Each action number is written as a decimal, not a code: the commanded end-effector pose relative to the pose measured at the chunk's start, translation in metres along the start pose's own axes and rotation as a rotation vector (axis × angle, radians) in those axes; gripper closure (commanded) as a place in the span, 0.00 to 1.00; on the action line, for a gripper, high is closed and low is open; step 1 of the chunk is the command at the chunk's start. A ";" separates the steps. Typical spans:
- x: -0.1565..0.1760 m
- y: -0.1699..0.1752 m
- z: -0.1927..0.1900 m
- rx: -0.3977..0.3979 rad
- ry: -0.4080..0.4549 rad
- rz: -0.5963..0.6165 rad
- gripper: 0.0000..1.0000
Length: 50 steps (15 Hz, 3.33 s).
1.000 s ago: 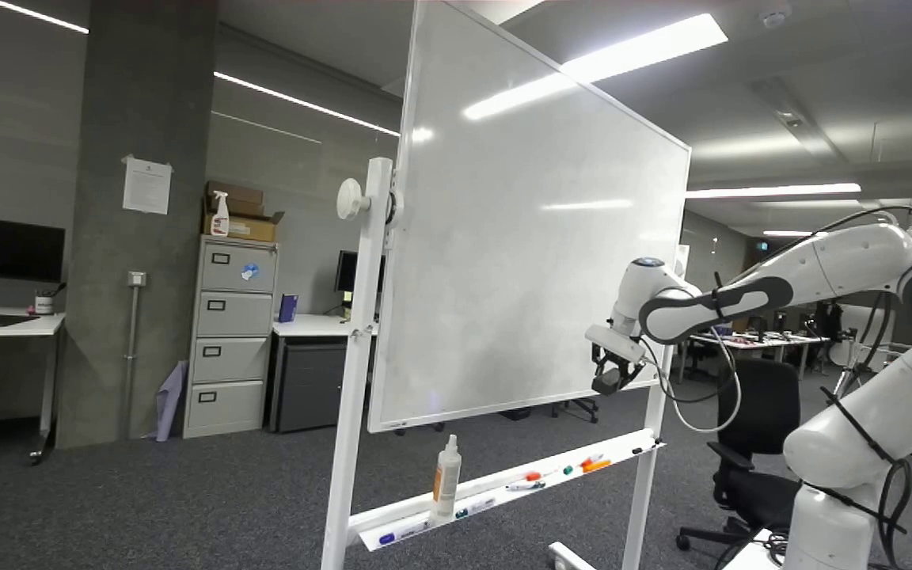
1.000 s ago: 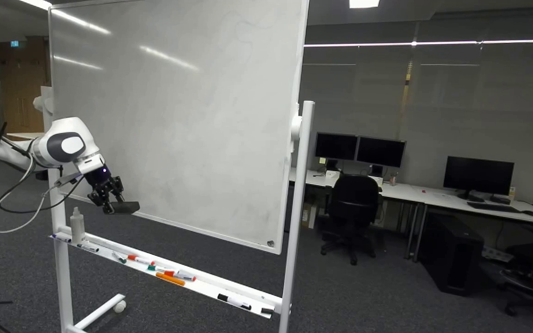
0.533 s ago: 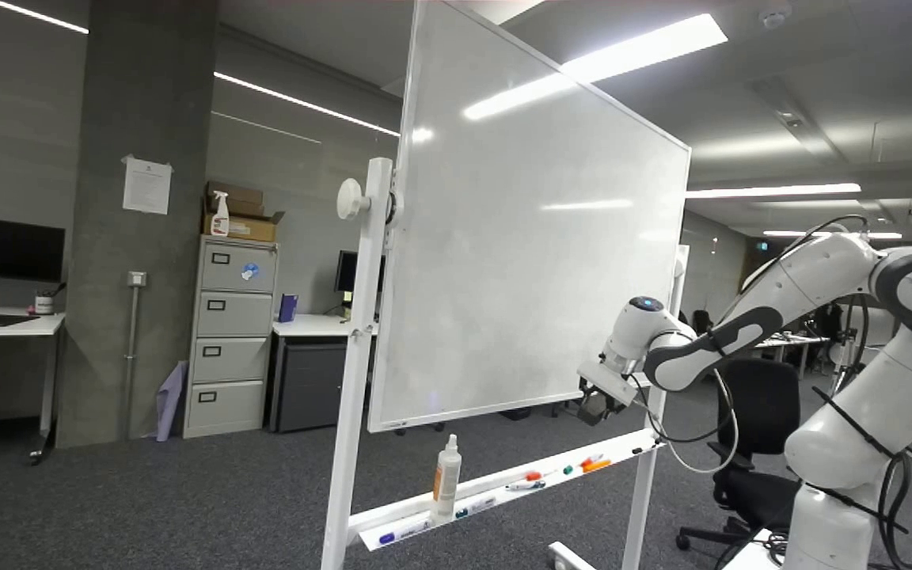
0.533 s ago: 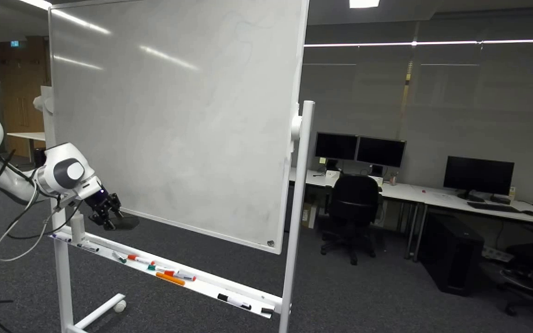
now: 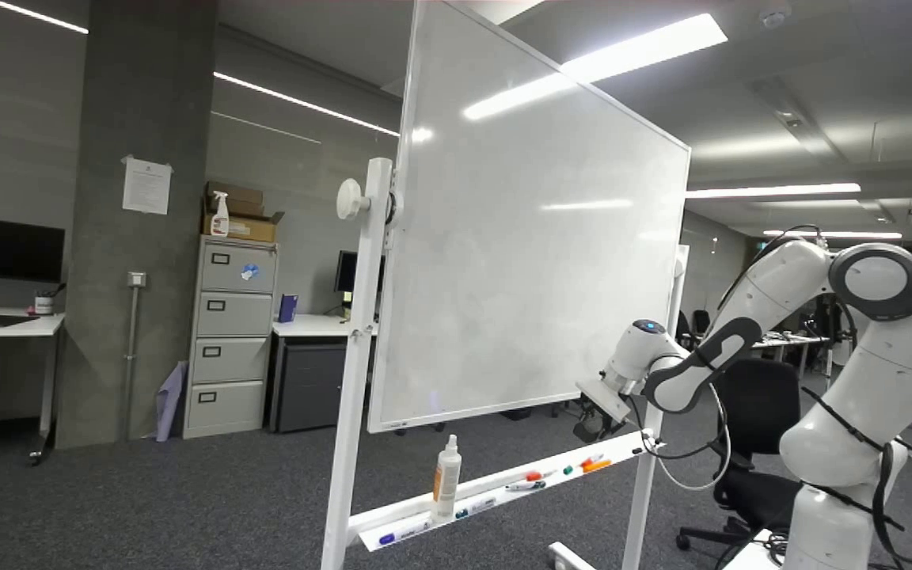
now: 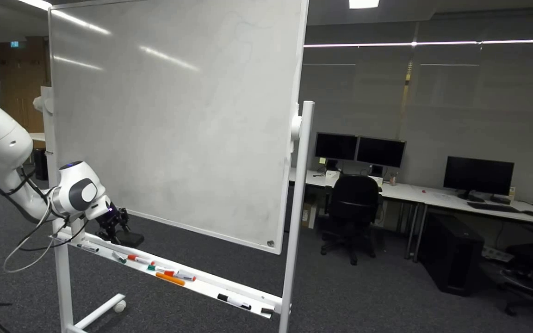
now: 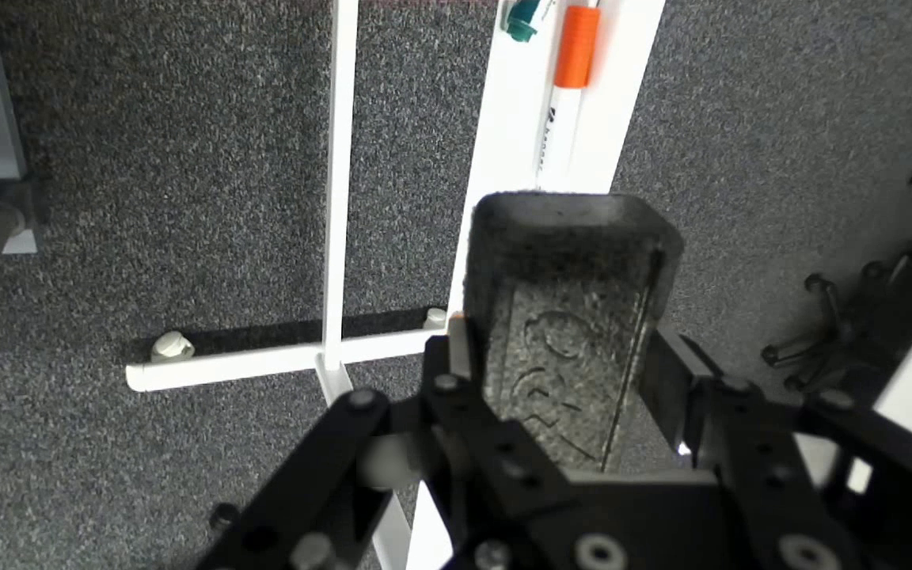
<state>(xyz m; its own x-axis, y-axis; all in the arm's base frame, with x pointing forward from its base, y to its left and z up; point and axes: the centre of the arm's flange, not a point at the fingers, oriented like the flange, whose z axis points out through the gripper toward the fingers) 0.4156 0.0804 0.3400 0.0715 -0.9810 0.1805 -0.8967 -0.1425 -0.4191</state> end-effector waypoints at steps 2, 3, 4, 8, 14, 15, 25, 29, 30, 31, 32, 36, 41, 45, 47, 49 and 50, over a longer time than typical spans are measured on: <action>0.006 0.002 0.012 -0.006 -0.014 0.015 0.44; 0.007 0.004 0.016 -0.010 -0.018 0.018 0.44; 0.008 0.004 0.019 -0.015 -0.021 0.020 0.44; 0.006 0.004 0.019 -0.014 -0.023 0.019 0.44; 0.013 -0.006 0.039 -0.018 -0.023 0.074 0.69; 0.016 -0.009 0.046 -0.019 -0.022 0.093 0.69; 0.012 -0.031 0.099 -0.054 0.087 0.051 0.69; -0.014 -0.036 0.110 -0.016 0.113 0.059 0.69; -0.019 -0.036 0.113 -0.010 0.115 0.060 0.69; -0.023 -0.036 0.117 -0.012 0.111 0.062 0.69; -0.028 -0.035 0.123 -0.014 0.107 0.056 0.69; -0.030 -0.039 0.138 -0.035 0.089 0.034 0.69; -0.019 -0.040 0.124 -0.064 0.058 0.036 0.44; -0.021 -0.038 0.123 -0.065 0.054 0.043 0.69; -0.025 -0.034 0.124 -0.070 0.053 0.039 0.69; -0.027 -0.031 0.126 -0.086 0.046 0.033 0.69; -0.028 -0.029 0.126 -0.087 0.045 0.033 0.69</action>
<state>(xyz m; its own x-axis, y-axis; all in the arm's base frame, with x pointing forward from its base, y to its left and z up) 0.4998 0.0916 0.2381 0.0227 -0.9761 0.2161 -0.9284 -0.1008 -0.3578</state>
